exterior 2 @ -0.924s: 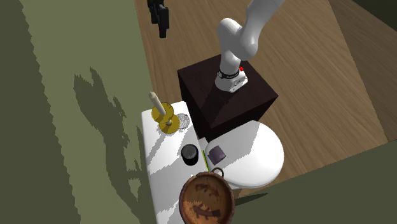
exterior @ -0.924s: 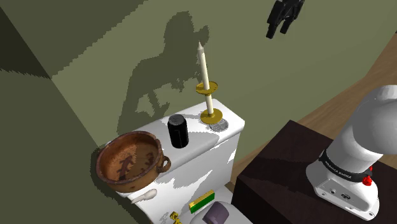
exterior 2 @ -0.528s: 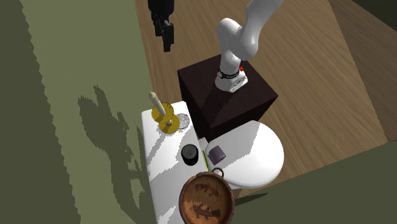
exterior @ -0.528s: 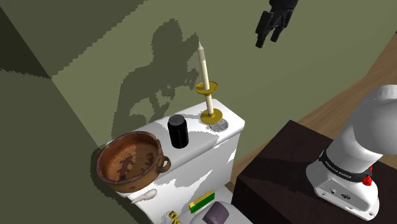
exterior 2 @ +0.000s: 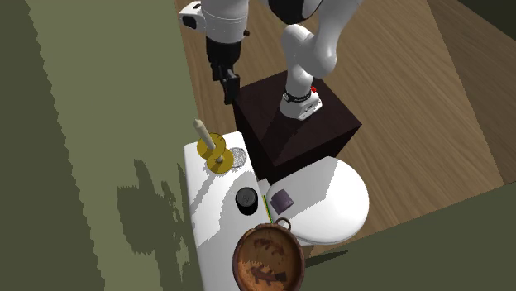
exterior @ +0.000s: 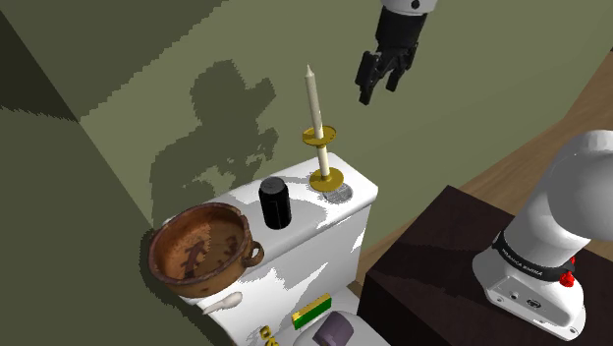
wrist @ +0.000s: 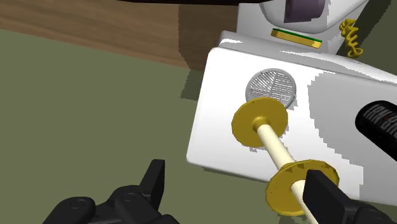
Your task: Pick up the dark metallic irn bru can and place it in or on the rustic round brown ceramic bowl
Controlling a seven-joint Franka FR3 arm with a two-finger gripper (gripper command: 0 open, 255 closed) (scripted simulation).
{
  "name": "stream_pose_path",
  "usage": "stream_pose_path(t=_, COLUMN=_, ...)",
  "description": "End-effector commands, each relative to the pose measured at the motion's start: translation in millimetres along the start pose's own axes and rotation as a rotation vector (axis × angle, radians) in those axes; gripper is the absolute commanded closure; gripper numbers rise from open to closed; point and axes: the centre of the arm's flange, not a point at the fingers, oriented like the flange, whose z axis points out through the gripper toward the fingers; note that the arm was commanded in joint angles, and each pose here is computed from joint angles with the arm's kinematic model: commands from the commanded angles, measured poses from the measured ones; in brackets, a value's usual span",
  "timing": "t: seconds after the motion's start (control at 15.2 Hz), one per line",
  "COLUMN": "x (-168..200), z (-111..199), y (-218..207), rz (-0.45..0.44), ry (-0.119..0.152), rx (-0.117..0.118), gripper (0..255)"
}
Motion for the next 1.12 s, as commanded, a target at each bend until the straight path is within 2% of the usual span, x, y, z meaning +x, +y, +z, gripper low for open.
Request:
stream_pose_path(t=0.0, x=-2, z=10, y=-25, rz=0.000, ry=0.001, rx=-0.006, gripper=0)
stream_pose_path(t=1.06, x=0, z=99, y=-224, rz=-0.011, ry=0.004, rx=-0.051, gripper=0)
